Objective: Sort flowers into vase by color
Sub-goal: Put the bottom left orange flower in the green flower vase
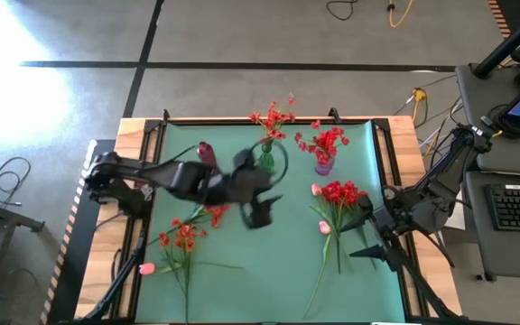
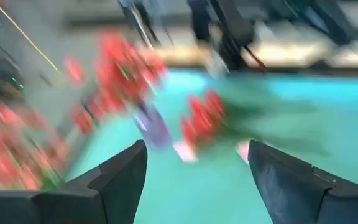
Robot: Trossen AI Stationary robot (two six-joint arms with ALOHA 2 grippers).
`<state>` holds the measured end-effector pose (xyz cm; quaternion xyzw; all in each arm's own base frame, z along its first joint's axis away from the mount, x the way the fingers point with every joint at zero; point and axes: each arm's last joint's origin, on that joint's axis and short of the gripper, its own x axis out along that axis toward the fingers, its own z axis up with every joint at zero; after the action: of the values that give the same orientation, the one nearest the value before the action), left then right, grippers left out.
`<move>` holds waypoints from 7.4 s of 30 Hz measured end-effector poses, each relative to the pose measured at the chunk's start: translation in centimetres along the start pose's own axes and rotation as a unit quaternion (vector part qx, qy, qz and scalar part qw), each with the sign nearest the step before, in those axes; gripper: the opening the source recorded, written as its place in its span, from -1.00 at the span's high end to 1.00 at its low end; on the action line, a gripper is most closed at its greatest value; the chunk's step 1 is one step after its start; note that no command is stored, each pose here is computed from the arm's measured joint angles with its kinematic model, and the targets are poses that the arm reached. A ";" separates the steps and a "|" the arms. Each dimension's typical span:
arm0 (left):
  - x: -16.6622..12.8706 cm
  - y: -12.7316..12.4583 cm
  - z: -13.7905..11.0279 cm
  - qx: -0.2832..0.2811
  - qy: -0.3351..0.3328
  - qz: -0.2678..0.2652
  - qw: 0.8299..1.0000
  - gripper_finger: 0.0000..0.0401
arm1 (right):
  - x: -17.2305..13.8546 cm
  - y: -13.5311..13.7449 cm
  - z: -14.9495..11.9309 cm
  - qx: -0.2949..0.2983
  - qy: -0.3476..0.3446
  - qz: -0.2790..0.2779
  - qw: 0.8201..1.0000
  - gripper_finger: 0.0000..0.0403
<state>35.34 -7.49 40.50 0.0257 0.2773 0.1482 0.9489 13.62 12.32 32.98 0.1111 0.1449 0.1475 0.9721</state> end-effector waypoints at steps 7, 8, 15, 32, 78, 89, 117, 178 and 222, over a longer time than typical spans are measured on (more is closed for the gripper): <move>-5.0 -4.3 -4.4 -0.053 0.152 -0.049 0.986 -0.32 | 0.4 0.0 -0.3 -0.003 0.006 -0.017 1.000 -0.50; -5.5 -4.9 -5.0 -0.051 0.174 -0.053 0.982 -0.32 | 0.5 0.1 -0.3 0.002 0.007 -0.018 1.000 -0.50; -7.7 -7.9 -8.1 -0.138 0.255 -0.009 0.957 -0.32 | 1.6 0.2 -0.9 0.068 0.007 -0.055 0.996 -0.50; -9.6 -14.6 -15.4 -0.390 0.298 0.148 0.859 -0.31 | 2.7 0.4 -1.6 0.087 0.019 -0.072 0.993 -0.50; -5.7 -21.4 -28.9 -0.369 0.351 0.350 0.786 -0.23 | 6.8 -0.9 -5.0 0.160 0.154 -0.121 0.967 -0.50; -4.7 -20.9 -31.3 -0.370 0.353 0.347 0.786 -0.22 | 6.8 -0.9 -5.0 0.153 0.155 -0.120 0.969 -0.50; -5.3 -20.5 -30.5 -0.344 0.353 0.366 0.789 0.97 | 6.8 -0.9 -5.0 0.147 0.155 -0.119 0.970 -0.50; -0.5 -15.2 -0.3 0.283 -0.001 -0.141 0.949 1.00 | 6.4 0.8 -5.3 0.063 0.179 -0.037 0.981 -0.50; -1.7 -1.4 -20.3 0.051 -0.470 -0.083 0.877 1.00 | 10.6 -3.5 0.7 -0.123 -0.094 -0.154 0.976 -0.50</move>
<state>23.53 -10.00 24.10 0.1180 -0.1932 0.0249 0.9737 24.44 12.35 30.06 -0.0194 0.0489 0.0015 0.9986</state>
